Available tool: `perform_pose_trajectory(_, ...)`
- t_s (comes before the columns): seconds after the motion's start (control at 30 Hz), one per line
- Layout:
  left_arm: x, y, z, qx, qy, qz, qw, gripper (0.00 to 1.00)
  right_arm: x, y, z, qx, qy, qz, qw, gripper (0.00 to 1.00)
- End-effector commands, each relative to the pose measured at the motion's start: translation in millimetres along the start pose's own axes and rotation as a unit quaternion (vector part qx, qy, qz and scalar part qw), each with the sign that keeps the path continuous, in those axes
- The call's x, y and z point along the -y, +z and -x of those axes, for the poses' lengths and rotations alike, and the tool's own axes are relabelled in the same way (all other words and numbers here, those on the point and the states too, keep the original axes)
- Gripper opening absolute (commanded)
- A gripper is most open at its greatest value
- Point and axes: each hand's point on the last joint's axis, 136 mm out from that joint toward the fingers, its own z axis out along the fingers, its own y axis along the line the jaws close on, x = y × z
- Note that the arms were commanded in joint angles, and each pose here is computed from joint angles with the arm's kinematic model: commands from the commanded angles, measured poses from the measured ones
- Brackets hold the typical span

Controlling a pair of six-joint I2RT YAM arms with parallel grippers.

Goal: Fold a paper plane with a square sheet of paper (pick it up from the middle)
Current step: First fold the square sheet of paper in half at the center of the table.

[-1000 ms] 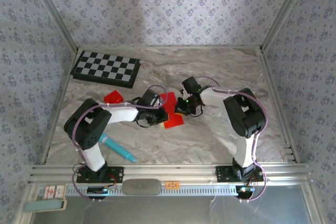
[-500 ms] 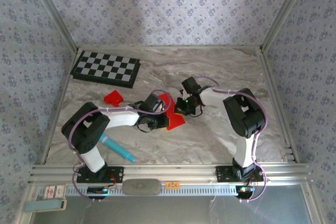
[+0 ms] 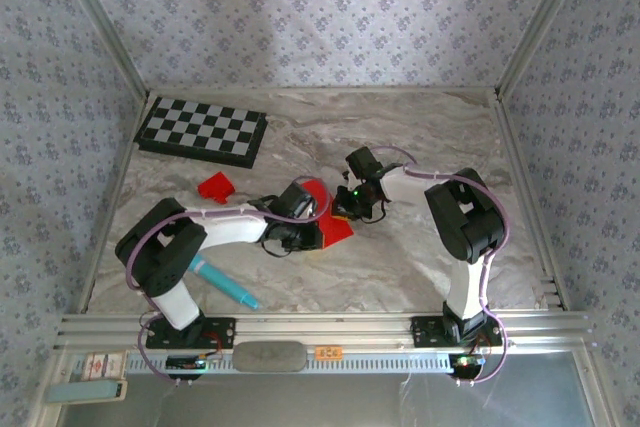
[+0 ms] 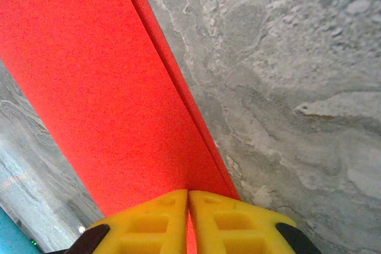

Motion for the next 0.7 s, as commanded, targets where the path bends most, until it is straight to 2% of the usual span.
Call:
perform_pose_trajectory(0.0, 11.0, -9.2, -6.2, -0.013, 0.014, -0.011, 1.0, 0.14, 46.2, 19.9, -16.3, -0.021, 0.034, -0.081, 0.996, 0.14)
perform_pose_trajectory(0.13, 14.8, -16.9, 4.3, 0.01, 0.016, -0.008, 1.0, 0.14, 39.2, 18.2, -15.8, -0.021, 0.036, -0.066, 0.997, 0.14)
perform_pose_trajectory(0.23, 14.9, -30.8, 22.7, 0.048, 0.003, -0.007, 0.999, 0.14, 19.6, 7.6, -8.1, -0.008, 0.037, -0.03, 0.999, 0.14)
perform_pose_trajectory(0.43, 18.8, -49.6, 61.4, 0.109, -0.046, -0.04, 0.992, 0.17, -34.5, -41.5, 14.7, 0.05, 0.013, 0.057, 0.997, 0.2)
perform_pose_trajectory(0.53, 17.4, -49.1, 75.3, 0.12, -0.063, -0.041, 0.99, 0.18, -32.5, -56.4, 15.8, 0.07, 0.01, 0.057, 0.996, 0.28)
perform_pose_trajectory(0.67, 16.3, -42.5, 89.3, 0.124, -0.088, -0.046, 0.987, 0.18, -7.1, -59.4, 8.0, 0.074, 0.027, 0.034, 0.996, 0.37)
